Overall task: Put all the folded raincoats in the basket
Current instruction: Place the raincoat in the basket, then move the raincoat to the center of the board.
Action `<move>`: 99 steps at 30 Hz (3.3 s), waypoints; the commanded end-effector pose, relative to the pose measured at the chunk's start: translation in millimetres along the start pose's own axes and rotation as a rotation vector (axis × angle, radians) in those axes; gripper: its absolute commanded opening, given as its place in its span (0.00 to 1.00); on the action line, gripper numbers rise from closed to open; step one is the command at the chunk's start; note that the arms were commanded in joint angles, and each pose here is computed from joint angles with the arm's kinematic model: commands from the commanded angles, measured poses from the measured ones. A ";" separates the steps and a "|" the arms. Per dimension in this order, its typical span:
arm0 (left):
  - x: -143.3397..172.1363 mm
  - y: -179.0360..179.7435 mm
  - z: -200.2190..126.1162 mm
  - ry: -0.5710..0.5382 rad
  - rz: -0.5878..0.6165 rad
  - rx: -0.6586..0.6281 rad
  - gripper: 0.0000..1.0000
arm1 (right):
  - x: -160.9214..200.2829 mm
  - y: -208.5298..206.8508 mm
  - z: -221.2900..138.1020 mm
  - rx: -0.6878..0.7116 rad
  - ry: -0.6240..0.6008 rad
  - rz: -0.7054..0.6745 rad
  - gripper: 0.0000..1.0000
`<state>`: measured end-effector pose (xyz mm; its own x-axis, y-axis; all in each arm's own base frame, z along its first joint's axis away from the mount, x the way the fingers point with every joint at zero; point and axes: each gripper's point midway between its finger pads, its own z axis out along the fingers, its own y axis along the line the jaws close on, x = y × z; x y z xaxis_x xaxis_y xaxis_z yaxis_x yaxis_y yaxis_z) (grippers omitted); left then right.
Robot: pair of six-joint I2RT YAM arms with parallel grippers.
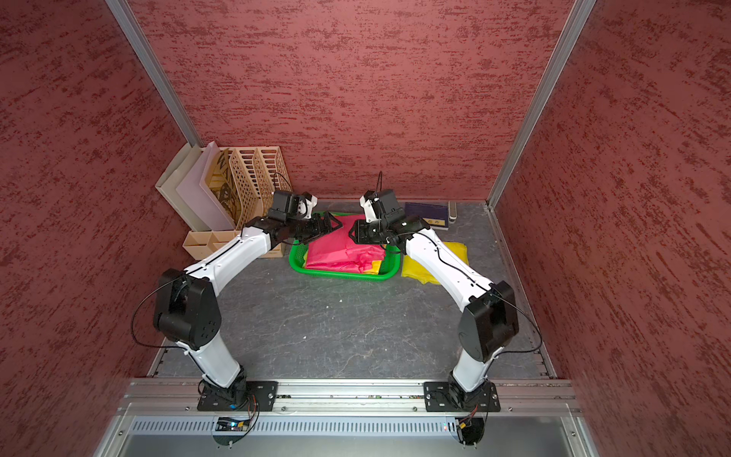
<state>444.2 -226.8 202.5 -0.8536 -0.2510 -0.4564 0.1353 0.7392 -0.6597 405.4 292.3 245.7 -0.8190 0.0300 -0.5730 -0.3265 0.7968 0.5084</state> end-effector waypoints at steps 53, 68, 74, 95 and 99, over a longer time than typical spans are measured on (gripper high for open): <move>94.6 -23.0 -70.2 -0.037 0.090 -0.030 1.00 | 89.6 -307.6 18.3 0.706 0.239 0.318 0.60; 114.4 -15.5 -73.7 -0.015 0.084 -0.051 1.00 | 170.1 -271.0 -34.1 0.689 0.320 0.404 0.56; 123.7 -18.2 -74.8 0.001 0.094 -0.053 1.00 | 188.7 -245.3 -51.9 0.662 0.274 0.413 0.55; 172.8 -12.1 -84.2 0.039 0.096 -0.061 1.00 | 136.5 -287.0 -53.2 0.837 0.310 0.293 0.06; 177.0 -10.7 -81.2 0.047 0.098 -0.061 1.00 | 157.7 -286.6 -44.0 0.800 0.335 0.331 0.02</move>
<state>252.3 -229.3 179.5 -0.8638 -0.1442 -0.4828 0.1912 0.7927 -0.5788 357.6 39.7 47.2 -0.9438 0.2436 -0.2236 0.2653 0.9615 -0.0721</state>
